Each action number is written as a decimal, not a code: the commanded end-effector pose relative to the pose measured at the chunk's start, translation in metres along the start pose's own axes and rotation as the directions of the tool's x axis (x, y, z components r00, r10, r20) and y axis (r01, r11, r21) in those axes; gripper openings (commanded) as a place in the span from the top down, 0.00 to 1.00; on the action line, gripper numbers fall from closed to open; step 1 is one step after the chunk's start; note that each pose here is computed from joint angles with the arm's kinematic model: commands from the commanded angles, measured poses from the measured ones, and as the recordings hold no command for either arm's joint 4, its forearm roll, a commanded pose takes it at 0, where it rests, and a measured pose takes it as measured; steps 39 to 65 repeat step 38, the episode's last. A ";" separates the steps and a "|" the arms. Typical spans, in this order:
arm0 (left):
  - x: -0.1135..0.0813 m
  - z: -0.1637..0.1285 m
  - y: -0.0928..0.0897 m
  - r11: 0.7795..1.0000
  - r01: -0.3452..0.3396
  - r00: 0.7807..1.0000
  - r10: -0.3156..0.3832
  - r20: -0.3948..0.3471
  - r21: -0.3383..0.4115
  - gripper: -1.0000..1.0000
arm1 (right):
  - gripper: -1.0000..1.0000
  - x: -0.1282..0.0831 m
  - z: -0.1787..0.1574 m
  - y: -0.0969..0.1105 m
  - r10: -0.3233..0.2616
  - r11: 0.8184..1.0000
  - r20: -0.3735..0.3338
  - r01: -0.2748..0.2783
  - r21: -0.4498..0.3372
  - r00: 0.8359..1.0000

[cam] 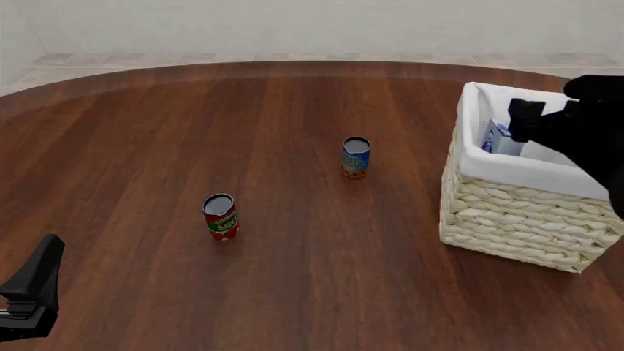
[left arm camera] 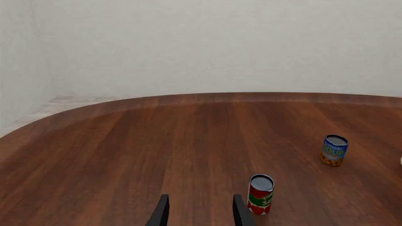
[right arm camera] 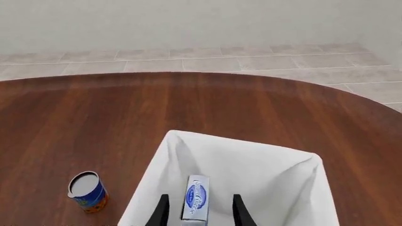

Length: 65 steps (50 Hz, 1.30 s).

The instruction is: Pick up the cream cheese box, and put it in the basket.

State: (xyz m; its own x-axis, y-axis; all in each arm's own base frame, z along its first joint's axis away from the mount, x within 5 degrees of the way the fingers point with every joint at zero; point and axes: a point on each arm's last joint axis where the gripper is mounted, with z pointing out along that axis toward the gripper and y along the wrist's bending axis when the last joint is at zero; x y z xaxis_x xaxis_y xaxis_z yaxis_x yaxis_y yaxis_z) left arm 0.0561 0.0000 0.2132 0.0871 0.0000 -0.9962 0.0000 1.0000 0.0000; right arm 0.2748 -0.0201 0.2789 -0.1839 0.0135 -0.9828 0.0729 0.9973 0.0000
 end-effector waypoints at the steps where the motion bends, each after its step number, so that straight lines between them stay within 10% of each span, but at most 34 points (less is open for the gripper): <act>1: 0.000 0.000 0.000 1.000 0.000 1.000 0.000 0.000 0.000 0.00 | 0.00 -0.007 -0.011 0.001 -0.032 0.999 0.023 0.033 -0.004 0.999; 38: 0.000 0.000 0.000 1.000 0.000 1.000 0.000 0.000 0.000 0.00 | 0.00 -0.016 -0.137 0.011 -0.052 0.996 0.132 0.061 -0.070 0.990; 65: 0.000 0.000 0.000 1.000 0.000 1.000 0.000 0.000 0.000 0.00 | 0.00 -0.016 -0.137 0.011 -0.052 0.996 0.132 0.061 -0.070 0.990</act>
